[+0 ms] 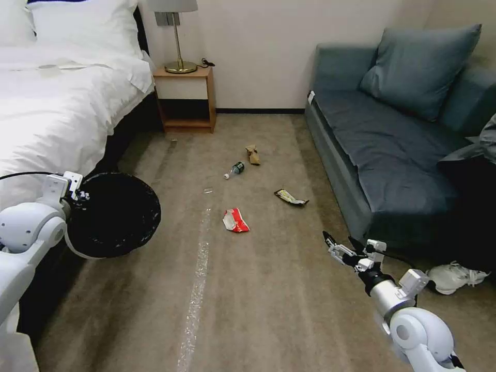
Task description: Pick up the trash bin, then pick up the garbage on the floor and place it into the trash bin.
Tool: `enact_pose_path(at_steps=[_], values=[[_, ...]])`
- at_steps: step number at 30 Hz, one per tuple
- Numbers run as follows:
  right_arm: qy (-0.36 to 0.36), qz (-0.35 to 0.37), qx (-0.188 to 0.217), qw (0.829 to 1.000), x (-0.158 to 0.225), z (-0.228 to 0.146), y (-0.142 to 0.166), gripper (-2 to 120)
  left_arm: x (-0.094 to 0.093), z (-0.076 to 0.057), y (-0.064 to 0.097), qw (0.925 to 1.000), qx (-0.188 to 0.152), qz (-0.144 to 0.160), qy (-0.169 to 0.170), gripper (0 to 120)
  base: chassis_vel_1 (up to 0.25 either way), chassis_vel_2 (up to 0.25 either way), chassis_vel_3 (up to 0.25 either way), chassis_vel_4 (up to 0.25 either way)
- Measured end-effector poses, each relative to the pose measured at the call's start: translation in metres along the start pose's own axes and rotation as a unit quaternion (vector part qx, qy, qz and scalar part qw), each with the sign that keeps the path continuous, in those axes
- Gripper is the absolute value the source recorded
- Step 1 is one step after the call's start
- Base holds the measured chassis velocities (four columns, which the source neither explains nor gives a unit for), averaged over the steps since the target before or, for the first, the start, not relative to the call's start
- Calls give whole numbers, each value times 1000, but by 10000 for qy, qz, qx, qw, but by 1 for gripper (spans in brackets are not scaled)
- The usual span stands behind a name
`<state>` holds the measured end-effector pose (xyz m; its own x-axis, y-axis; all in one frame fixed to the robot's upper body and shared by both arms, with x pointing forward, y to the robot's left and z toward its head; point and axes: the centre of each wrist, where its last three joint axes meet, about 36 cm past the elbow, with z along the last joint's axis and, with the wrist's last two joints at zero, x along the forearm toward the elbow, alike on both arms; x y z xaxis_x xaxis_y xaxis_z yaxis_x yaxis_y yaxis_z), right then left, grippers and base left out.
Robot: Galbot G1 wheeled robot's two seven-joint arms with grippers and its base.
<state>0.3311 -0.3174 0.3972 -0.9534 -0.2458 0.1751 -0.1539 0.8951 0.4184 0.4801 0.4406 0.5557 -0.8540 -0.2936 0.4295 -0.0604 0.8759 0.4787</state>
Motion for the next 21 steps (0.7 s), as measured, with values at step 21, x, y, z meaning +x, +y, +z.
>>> enact_pose_path(at_steps=[21], values=[[-17,-39,29,10000,-1,6,1,100,4,9,4,10000,-49,-10,68,6,-47,57,53,-50]])
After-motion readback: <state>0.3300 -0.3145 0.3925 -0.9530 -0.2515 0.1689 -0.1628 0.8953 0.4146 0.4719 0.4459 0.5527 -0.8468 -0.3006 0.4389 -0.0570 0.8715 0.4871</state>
